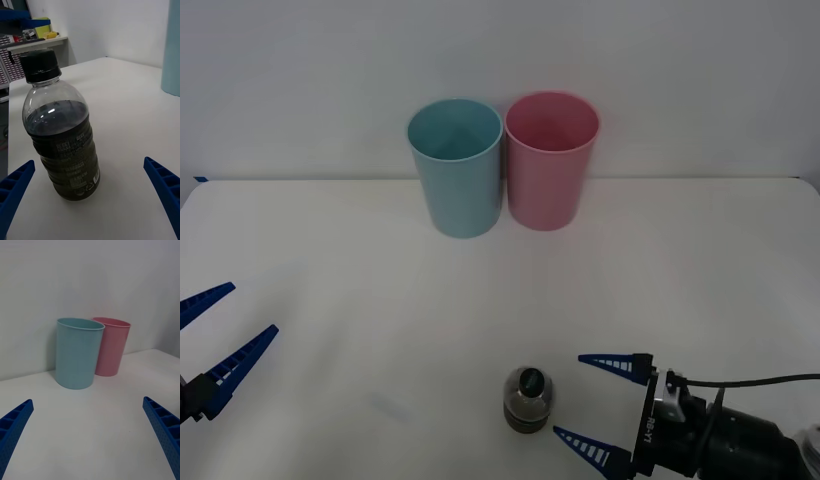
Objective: Grasp the object on the table and drop it into the matching bin: aluminum can to the light blue bin, PET bottle to the pink bin.
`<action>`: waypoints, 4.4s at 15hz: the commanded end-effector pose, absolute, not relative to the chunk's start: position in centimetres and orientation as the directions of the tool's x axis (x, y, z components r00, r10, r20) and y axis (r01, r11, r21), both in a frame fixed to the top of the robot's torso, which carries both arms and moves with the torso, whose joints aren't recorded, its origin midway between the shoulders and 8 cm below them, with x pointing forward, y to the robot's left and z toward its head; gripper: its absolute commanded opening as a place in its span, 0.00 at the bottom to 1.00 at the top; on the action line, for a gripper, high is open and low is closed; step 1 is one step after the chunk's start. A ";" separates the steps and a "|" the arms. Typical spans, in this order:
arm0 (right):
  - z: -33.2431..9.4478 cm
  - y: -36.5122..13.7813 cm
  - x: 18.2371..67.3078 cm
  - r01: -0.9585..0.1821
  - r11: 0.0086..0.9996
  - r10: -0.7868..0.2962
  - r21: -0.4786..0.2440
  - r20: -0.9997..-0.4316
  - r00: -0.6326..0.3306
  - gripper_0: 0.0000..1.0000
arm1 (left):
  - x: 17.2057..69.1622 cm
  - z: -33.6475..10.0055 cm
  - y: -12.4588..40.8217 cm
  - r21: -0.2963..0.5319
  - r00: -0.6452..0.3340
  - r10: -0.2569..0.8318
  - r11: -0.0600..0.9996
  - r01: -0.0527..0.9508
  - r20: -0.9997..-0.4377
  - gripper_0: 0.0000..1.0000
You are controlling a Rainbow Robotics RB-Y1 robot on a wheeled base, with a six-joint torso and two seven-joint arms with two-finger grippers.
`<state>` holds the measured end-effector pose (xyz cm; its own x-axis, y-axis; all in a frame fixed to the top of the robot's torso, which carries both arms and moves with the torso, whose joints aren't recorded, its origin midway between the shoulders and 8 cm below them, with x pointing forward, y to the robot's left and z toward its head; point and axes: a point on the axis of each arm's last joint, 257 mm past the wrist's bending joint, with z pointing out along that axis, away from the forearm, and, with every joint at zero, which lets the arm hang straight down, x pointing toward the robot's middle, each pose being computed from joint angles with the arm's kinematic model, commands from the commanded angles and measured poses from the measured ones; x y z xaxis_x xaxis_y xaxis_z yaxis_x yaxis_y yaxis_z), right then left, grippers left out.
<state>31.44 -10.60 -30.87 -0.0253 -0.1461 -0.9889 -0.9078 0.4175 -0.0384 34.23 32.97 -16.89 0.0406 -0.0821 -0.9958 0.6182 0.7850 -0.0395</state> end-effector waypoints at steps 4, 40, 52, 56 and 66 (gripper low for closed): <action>-31.6 -8.0 31.3 -0.918 0.391 -0.164 -0.063 -0.986 -0.003 1.00 | 34.2 -16.9 33.0 -0.039 0.041 -0.082 0.785 0.618 -0.996 1.00; -21.3 -12.1 37.9 -0.824 0.559 -0.013 -0.095 -0.994 0.106 0.00 | 34.2 -16.9 33.0 -0.039 0.041 -0.082 0.785 0.618 -0.996 1.00; -5.8 -14.9 43.3 -0.729 0.683 0.153 -0.031 -0.971 0.185 0.00 | 34.2 -16.9 33.0 -0.039 0.041 -0.082 0.785 0.618 -0.996 1.00; -3.1 -15.2 46.3 -0.738 0.674 0.160 -0.037 -0.968 0.195 0.00 | 34.2 -16.9 33.0 -0.039 0.041 -0.082 0.785 0.618 -0.996 1.00; -0.9 -14.0 57.9 -0.732 0.678 0.087 -0.067 -0.981 0.171 0.00 | 34.2 -16.9 33.0 -0.039 0.041 -0.082 0.785 0.618 -0.996 1.00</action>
<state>57.39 -14.33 -0.99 0.1739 0.0916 -0.9805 -0.7296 0.6807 -0.0658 34.23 32.97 -16.89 0.0406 -0.0821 -0.9958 0.6182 0.7850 -0.0395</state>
